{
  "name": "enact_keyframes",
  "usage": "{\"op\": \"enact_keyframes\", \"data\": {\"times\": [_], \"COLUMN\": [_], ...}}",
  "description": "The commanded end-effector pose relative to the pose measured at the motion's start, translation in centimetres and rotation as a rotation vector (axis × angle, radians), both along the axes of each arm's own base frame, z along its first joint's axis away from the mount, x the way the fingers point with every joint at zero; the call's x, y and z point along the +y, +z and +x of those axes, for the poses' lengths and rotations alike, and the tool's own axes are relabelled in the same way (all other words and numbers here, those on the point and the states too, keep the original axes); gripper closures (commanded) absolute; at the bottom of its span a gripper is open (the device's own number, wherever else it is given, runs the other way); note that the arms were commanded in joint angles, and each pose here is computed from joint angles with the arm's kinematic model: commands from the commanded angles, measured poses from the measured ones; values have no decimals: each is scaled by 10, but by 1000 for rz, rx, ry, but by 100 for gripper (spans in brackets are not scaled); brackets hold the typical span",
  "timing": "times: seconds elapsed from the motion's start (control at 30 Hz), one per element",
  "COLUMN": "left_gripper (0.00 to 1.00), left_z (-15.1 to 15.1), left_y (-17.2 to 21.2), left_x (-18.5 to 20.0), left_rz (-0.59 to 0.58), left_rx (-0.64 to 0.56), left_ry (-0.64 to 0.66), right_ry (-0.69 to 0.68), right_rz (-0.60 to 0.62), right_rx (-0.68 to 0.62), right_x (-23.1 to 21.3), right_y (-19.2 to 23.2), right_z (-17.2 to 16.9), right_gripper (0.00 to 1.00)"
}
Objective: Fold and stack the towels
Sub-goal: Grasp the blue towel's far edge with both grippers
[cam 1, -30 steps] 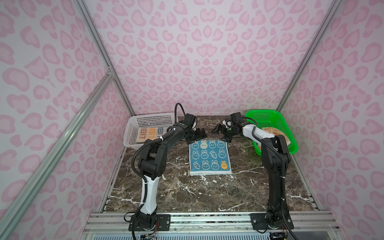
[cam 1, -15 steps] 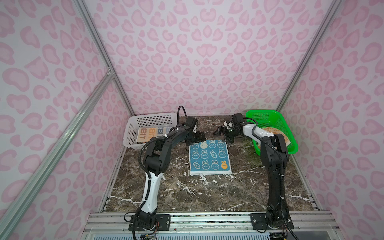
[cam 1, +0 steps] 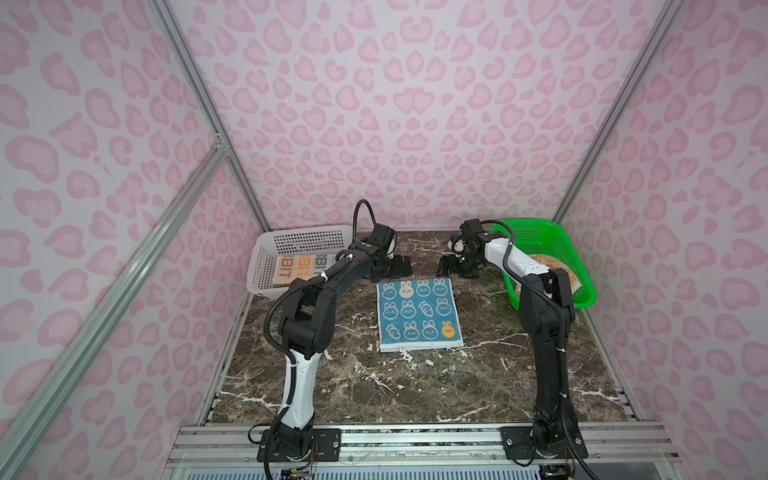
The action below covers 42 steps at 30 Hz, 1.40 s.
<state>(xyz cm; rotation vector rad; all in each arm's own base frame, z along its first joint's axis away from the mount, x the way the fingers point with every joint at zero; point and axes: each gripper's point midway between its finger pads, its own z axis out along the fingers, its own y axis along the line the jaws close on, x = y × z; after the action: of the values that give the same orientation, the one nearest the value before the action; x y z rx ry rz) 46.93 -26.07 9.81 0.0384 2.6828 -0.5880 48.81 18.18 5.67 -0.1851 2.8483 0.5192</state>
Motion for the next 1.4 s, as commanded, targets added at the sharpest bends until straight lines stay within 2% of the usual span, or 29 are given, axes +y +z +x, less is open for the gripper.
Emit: {"op": "enact_keyframes", "data": {"times": [0.0,0.13,0.4,0.6,0.83,1.0,1.27,1.37], "left_gripper": [2,2,2,2,1,9,37,40], "left_z": [-3,-8,-15,-17,-13,-4,6,8], "left_y": [11,6,-5,-15,-36,-49,-65,-71], "left_x": [2,6,11,19,48,56,57,60], "left_rz": [3,17,43,81,222,259,276,279], "left_rx": [-22,-11,7,28,67,88,107,117], "left_ry": [-11,-10,-16,-23,-11,-15,-29,-26], "right_ry": [30,54,87,88,87,87,89,88], "right_rz": [-114,-116,-104,-125,-142,-138,-136,-137], "right_rx": [34,52,77,104,108,103,102,105], "right_x": [-17,-14,-2,2,-2,-6,-6,-7], "right_y": [-22,-32,-47,-58,-57,-53,-52,-53], "right_z": [-3,-1,-5,-10,-10,-8,-8,-9], "right_gripper": [25,41,55,75,100,100,100,100]}}
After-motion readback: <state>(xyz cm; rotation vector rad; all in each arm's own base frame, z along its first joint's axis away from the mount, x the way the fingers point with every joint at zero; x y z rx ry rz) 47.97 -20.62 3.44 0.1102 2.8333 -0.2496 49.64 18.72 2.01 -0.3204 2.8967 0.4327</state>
